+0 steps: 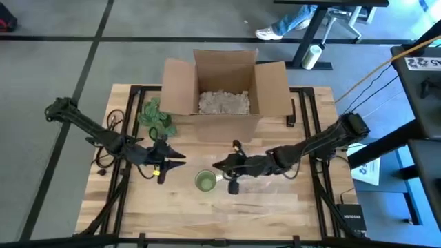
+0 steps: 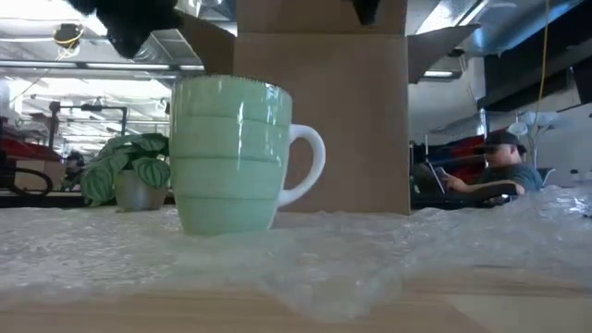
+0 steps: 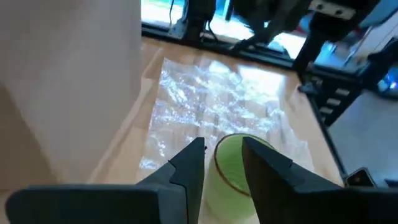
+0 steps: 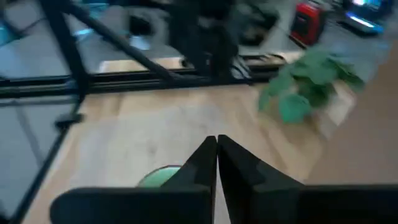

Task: Wrap mug
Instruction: Wrap the green mug in bubble wrap

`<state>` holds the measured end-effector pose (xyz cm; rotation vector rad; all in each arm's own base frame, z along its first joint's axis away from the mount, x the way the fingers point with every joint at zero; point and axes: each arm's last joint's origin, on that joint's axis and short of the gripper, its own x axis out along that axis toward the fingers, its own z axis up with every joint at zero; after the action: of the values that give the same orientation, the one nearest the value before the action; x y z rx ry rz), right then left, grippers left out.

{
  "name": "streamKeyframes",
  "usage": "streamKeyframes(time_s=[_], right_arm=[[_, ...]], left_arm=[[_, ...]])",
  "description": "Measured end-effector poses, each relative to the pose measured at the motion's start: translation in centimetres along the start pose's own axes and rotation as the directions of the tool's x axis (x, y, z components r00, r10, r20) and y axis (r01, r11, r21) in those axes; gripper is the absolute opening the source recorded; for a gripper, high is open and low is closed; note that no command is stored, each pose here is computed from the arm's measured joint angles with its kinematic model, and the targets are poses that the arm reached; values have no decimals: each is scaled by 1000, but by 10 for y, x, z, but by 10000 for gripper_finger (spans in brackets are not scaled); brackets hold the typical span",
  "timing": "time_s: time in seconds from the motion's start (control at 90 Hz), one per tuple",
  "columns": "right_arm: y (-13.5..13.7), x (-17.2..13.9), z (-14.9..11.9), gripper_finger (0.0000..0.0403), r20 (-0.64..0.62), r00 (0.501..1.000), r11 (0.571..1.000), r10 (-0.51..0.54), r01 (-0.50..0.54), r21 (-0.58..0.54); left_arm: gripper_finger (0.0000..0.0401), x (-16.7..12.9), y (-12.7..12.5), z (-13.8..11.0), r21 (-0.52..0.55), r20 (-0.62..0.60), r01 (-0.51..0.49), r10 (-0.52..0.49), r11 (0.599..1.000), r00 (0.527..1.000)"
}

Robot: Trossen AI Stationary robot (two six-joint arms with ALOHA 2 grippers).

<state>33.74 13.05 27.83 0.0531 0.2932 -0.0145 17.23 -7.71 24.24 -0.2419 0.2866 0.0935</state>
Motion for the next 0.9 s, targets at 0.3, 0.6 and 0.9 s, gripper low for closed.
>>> streamKeyframes(time_s=[0.3, 0.6, 0.9], right_arm=[[27, -65, -22, 0, 192, 977, 995, 91, -96, 20], [10, -135, -105, 0, 143, 982, 946, -122, 72, 317], [-35, -171, -143, 0, -222, 958, 909, -181, 249, 335]], left_arm=[[90, -5, 15, -26, -62, 29, 12, -10, 998, 1000], [90, -12, 17, -19, -9, 84, 15, -15, 1000, 996], [90, -15, 20, -19, 13, 88, -11, 10, 1000, 996]])
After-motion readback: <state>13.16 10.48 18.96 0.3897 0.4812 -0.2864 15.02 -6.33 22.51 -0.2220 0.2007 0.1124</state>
